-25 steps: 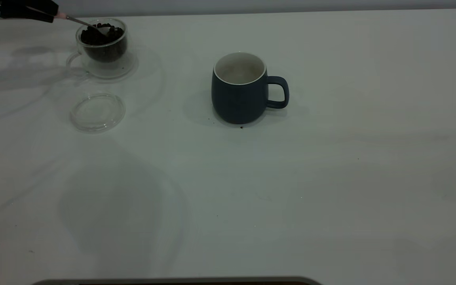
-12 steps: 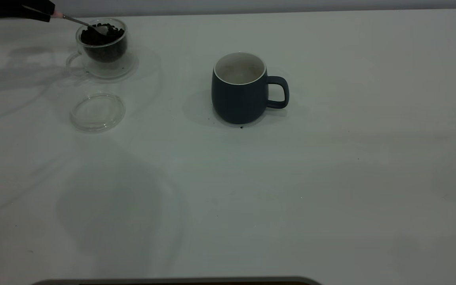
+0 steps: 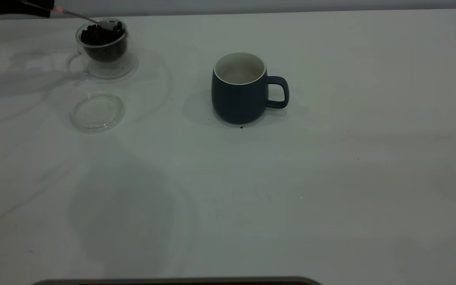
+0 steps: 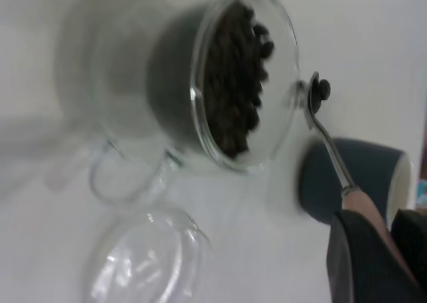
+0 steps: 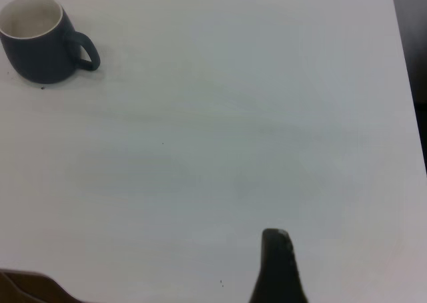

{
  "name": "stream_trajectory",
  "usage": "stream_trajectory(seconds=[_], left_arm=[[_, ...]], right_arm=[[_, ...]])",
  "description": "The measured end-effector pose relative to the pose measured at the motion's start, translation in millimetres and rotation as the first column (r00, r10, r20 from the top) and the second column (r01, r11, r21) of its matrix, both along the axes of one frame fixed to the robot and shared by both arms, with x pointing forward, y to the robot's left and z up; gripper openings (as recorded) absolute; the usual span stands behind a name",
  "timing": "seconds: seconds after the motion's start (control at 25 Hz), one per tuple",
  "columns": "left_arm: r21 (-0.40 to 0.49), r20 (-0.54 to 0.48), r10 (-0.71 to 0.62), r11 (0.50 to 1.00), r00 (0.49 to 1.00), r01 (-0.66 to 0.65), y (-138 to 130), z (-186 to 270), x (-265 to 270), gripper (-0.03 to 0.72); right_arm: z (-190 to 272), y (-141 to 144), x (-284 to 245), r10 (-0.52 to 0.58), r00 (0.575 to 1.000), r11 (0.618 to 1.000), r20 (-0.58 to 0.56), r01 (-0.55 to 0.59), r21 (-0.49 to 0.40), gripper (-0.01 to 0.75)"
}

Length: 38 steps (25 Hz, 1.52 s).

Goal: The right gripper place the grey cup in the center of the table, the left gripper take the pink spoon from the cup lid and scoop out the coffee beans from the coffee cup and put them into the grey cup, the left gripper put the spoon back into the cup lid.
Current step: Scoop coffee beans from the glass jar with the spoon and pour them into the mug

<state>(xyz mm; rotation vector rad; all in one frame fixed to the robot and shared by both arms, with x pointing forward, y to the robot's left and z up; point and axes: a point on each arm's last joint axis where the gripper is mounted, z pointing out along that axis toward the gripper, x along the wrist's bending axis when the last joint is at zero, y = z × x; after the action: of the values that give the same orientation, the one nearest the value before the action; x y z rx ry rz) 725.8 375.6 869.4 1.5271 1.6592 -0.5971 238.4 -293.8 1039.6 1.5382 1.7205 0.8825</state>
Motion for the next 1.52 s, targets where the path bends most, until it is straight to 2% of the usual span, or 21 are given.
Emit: stream_trajectory(seconds=[0.24,0.52,0.84,1.12,1.32,1.52], left_arm=[[-0.041,0.024,-0.015,0.999,1.000,0.016,0.6,3.6,-20.0,0.117],[-0.095,-0.018,0.002,0.996,1.000,-0.003,6.6,-16.7,-44.2,0.117],[-0.160,-0.055,-0.016,0.987,0.998,0.007,-5.9,-43.2,-71.9,0.117],[-0.195,-0.026,0.007,0.981,1.000,-0.012,-9.1,-45.3,-75.9,0.117],[-0.193,0.014,0.040,0.981,0.999,-0.037,1.6,-37.1,-68.3,0.117],[-0.170,0.075,0.090,0.983,0.993,-0.076,24.4,-19.0,-52.9,0.117]], right_arm=[[-0.1,0.0,-0.1,0.000,1.000,1.000,-0.001,0.000,0.001,0.590],[-0.1,0.0,-0.1,0.000,1.000,1.000,-0.001,0.000,0.001,0.590],[-0.1,0.0,-0.1,0.000,1.000,1.000,-0.001,0.000,0.001,0.590],[-0.1,0.0,-0.1,0.000,1.000,1.000,-0.001,0.000,0.001,0.590],[-0.1,0.0,-0.1,0.000,1.000,1.000,-0.001,0.000,0.001,0.590],[-0.1,0.0,-0.1,0.000,1.000,1.000,-0.001,0.000,0.001,0.590]])
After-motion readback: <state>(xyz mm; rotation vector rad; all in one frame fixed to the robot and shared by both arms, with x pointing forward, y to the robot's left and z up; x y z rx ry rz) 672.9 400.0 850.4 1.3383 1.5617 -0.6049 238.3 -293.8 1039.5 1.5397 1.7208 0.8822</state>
